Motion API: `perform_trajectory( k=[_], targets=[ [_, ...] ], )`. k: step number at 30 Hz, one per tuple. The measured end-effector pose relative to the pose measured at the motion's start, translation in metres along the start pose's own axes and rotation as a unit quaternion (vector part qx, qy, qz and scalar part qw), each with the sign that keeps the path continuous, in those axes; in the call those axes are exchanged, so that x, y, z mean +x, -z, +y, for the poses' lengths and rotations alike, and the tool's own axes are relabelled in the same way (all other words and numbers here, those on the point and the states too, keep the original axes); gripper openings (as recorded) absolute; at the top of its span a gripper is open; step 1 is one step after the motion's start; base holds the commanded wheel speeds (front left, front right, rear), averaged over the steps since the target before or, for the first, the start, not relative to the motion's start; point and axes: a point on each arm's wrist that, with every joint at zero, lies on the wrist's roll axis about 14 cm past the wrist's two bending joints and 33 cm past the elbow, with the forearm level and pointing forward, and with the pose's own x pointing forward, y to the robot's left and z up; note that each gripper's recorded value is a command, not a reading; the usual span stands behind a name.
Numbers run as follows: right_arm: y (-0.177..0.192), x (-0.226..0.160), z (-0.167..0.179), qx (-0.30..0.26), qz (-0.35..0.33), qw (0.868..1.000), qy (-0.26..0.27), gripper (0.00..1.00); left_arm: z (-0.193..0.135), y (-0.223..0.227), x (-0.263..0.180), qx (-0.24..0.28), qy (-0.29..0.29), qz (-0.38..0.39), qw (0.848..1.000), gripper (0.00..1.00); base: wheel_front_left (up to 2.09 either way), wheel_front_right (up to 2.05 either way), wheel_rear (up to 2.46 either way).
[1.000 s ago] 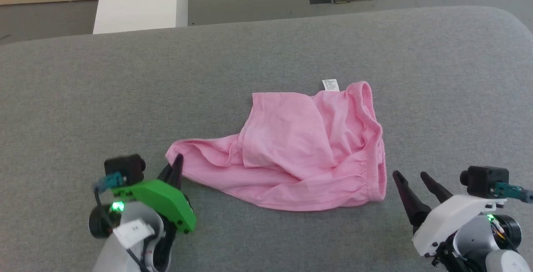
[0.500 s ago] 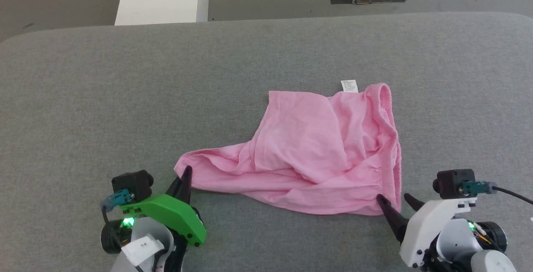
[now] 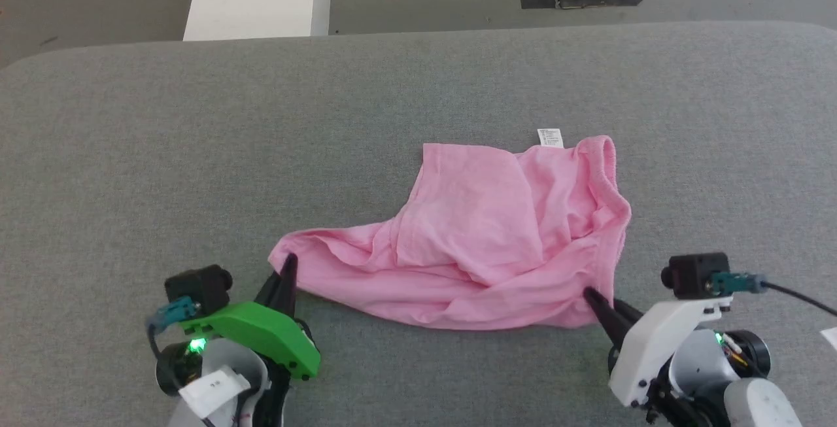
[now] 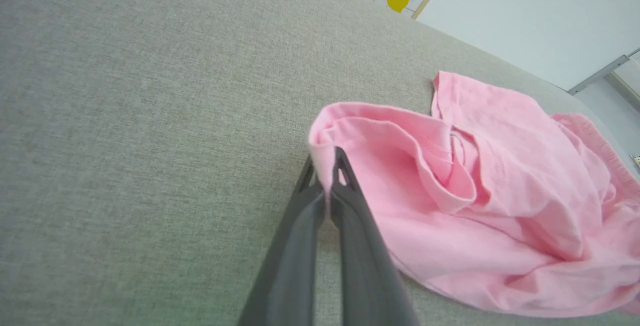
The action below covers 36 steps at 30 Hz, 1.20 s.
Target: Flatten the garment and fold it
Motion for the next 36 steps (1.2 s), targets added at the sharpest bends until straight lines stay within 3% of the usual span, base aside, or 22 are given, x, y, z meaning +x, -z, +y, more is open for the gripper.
perform_trajectory(
  k=[4,9,13,18,23,29,36],
  targets=[
    [-0.034,-0.001,0.01,0.023,-0.047,0.998,-0.029,0.0,-0.007,-0.033,0.002,-0.059,0.015,-0.051,0.997,0.0,0.0,0.0,0.0],
    [-0.122,-0.004,0.039,0.032,-0.12,0.988,-0.096,0.0,-0.032,-0.124,0.012,-0.057,0.074,-0.142,0.986,0.0,0.0,0.0,0.0],
    [-0.201,-0.014,0.061,0.026,-0.167,0.975,-0.144,0.0,-0.047,-0.211,0.011,-0.003,0.105,-0.209,0.972,0.0,0.0,0.0,0.0],
    [-0.276,-0.013,0.071,0.049,-0.202,0.962,-0.178,0.0,-0.035,-0.276,0.026,0.049,0.07,-0.225,0.971,0.0,0.0,0.0,0.0],
    [-0.322,0.013,0.087,0.073,-0.209,0.955,-0.198,0.0,-0.017,-0.315,0.048,0.07,0.019,-0.229,0.971,0.0,0.0,0.0,0.0],
    [-0.377,0.039,0.119,0.051,-0.258,0.943,-0.204,0.0,-0.005,-0.367,0.065,0.091,-0.021,-0.295,0.951,0.0,0.0,0.0,0.0],
    [-0.379,0.079,0.127,0.063,-0.259,0.943,-0.201,0.0,0.012,-0.364,0.084,0.084,-0.026,-0.311,0.946,0.0,0.0,0.0,0.0]
  ],
)
